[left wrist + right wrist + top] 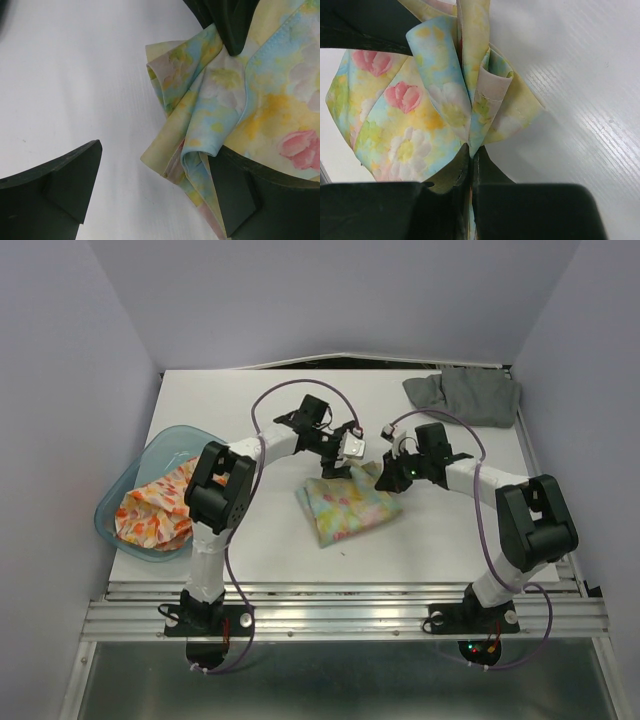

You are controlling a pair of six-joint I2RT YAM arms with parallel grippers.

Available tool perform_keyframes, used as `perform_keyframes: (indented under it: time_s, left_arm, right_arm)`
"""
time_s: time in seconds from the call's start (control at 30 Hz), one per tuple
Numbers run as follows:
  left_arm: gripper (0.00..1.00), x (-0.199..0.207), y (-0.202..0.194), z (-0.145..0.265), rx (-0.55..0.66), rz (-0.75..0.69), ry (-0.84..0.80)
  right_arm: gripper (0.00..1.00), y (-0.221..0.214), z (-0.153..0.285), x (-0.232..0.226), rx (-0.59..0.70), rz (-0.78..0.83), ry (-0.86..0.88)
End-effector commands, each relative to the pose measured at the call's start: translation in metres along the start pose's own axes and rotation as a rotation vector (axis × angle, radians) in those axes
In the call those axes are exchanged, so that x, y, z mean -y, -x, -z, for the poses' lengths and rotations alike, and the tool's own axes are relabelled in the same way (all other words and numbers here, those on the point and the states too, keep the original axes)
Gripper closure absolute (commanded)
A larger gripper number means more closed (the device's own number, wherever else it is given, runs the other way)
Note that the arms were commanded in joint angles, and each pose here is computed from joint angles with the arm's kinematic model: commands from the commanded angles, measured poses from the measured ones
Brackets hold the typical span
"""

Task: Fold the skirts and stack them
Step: Neatly place the folded skirt to the corner

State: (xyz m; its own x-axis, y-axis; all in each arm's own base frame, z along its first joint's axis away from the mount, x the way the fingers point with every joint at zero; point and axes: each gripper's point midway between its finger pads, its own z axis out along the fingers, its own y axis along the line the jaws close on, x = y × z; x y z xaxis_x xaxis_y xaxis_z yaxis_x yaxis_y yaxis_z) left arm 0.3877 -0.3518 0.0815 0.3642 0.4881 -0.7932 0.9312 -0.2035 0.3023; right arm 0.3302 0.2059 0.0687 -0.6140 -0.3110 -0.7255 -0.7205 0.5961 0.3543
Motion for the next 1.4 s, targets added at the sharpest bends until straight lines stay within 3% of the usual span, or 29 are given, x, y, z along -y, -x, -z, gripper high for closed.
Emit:
perform_keyframes:
  time_s: [0.0, 0.43, 0.5, 0.53, 0.67, 0.77, 0.83, 0.93, 1.03, 1.07, 1.1, 1.17, 1.27, 1.37]
  left_arm:
    - [0.01, 0.017, 0.024, 0.004, 0.08, -0.05, -0.103]
    - [0.03, 0.024, 0.022, -0.012, 0.104, -0.063, -0.184]
    - [0.14, 0.026, 0.021, -0.013, 0.105, -0.053, -0.206]
    - [0.14, 0.027, 0.02, -0.015, 0.109, -0.056, -0.21]
    - [0.48, 0.035, 0.018, -0.013, 0.103, -0.051, -0.254]
    - [0.64, 0.043, 0.017, -0.01, 0.1, -0.062, -0.268]
    - [0.88, 0.049, 0.017, -0.008, 0.103, -0.07, -0.266]
    - [1.0, 0.051, 0.024, -0.002, 0.11, -0.084, -0.247]
    - [1.0, 0.056, 0.025, 0.002, 0.105, -0.08, -0.238]
    - [1.0, 0.058, 0.022, 0.004, 0.099, -0.071, -0.238]
    - [1.0, 0.058, 0.023, 0.006, 0.096, -0.072, -0.231]
    - [1.0, 0.055, 0.022, 0.008, 0.094, -0.077, -0.214]
    - [1.0, 0.053, 0.02, 0.012, 0.091, -0.074, -0.189]
    - [1.0, 0.043, 0.025, 0.017, 0.099, -0.084, -0.152]
  right_arm:
    - [0.99, 0.03, 0.0, -0.003, 0.073, 0.105, 0.013]
    - [0.99, 0.034, 0.002, -0.035, 0.095, 0.385, 0.103]
    - [0.99, 0.036, 0.003, -0.035, 0.105, 0.419, 0.104]
    - [0.99, 0.038, 0.003, -0.035, 0.11, 0.423, 0.103]
    - [0.99, 0.042, 0.0, -0.035, 0.12, 0.437, 0.09]
    - [0.98, 0.042, 0.0, -0.031, 0.116, 0.421, 0.067]
    - [0.93, 0.04, -0.001, -0.026, 0.112, 0.415, 0.042]
    - [0.89, 0.036, -0.001, -0.02, 0.098, 0.375, 0.001]
    - [0.65, 0.029, 0.0, -0.013, 0.08, 0.317, -0.048]
    - [0.48, 0.029, 0.003, -0.012, 0.083, 0.312, -0.066]
    - [0.39, 0.026, 0.006, -0.01, 0.083, 0.28, -0.072]
    - [0.1, 0.024, 0.01, -0.004, 0.082, 0.24, -0.11]
    - [0.0, 0.021, 0.022, 0.005, 0.094, 0.133, -0.111]
    - [0.0, 0.019, 0.026, -0.005, 0.109, 0.042, -0.004]
